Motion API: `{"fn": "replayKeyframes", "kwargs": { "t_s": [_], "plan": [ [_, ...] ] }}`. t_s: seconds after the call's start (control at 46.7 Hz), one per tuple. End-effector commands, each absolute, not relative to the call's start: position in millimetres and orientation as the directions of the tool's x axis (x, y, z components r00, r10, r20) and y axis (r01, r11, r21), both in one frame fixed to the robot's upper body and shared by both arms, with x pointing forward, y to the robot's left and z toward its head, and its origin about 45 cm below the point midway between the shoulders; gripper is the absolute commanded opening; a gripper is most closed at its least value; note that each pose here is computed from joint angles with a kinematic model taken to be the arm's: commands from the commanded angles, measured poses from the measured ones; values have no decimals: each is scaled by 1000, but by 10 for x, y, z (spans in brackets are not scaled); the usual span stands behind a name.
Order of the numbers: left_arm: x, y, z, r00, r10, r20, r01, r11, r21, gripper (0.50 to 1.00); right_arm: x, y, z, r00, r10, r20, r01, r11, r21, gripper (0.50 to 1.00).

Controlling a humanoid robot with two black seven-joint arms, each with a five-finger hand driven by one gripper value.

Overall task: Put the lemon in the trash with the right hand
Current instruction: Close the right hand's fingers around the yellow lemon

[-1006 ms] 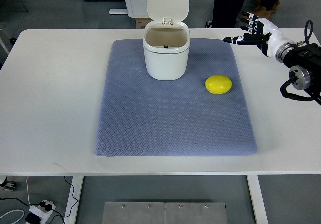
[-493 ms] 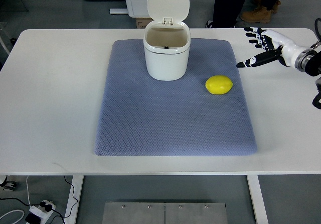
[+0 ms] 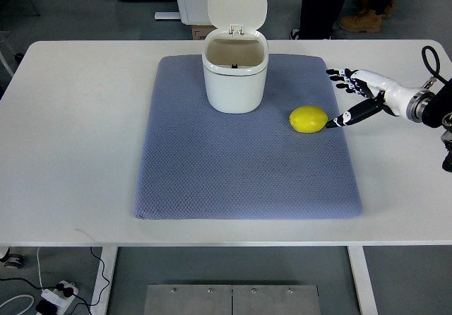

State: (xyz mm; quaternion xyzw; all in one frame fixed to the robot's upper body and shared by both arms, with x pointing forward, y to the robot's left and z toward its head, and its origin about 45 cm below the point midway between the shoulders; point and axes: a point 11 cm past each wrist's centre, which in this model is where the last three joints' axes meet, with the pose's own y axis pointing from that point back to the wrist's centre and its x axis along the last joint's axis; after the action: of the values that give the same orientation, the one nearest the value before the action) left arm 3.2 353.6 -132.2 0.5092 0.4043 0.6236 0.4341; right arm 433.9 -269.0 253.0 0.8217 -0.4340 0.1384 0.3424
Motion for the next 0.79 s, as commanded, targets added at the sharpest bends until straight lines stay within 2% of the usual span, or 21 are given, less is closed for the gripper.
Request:
{"fn": "replayKeyframes", "kwargs": {
  "t_s": [0.0, 0.343, 0.6, 0.771],
  "plan": [
    [25, 3537, -1322, -104, 953, 284, -129, -297, 946, 1000, 4373, -2586, 2565, 582, -592, 557, -812, -392, 433, 1000],
    [34, 3537, -1322, -105, 953, 284, -130, -296, 946, 1000, 4398, -2100, 2518, 604, -388, 696, -786, -433, 441, 1000],
    [25, 3537, -1322, -104, 953, 284, -129, -297, 946, 1000, 4360, -2095, 2400, 622, -305, 721, -766, -429, 479, 998],
    [25, 3537, -1322, -104, 953, 284, -129, -297, 946, 1000, 4406, -2151, 2376, 608, -262, 750, -773, -413, 482, 958]
  ]
}}
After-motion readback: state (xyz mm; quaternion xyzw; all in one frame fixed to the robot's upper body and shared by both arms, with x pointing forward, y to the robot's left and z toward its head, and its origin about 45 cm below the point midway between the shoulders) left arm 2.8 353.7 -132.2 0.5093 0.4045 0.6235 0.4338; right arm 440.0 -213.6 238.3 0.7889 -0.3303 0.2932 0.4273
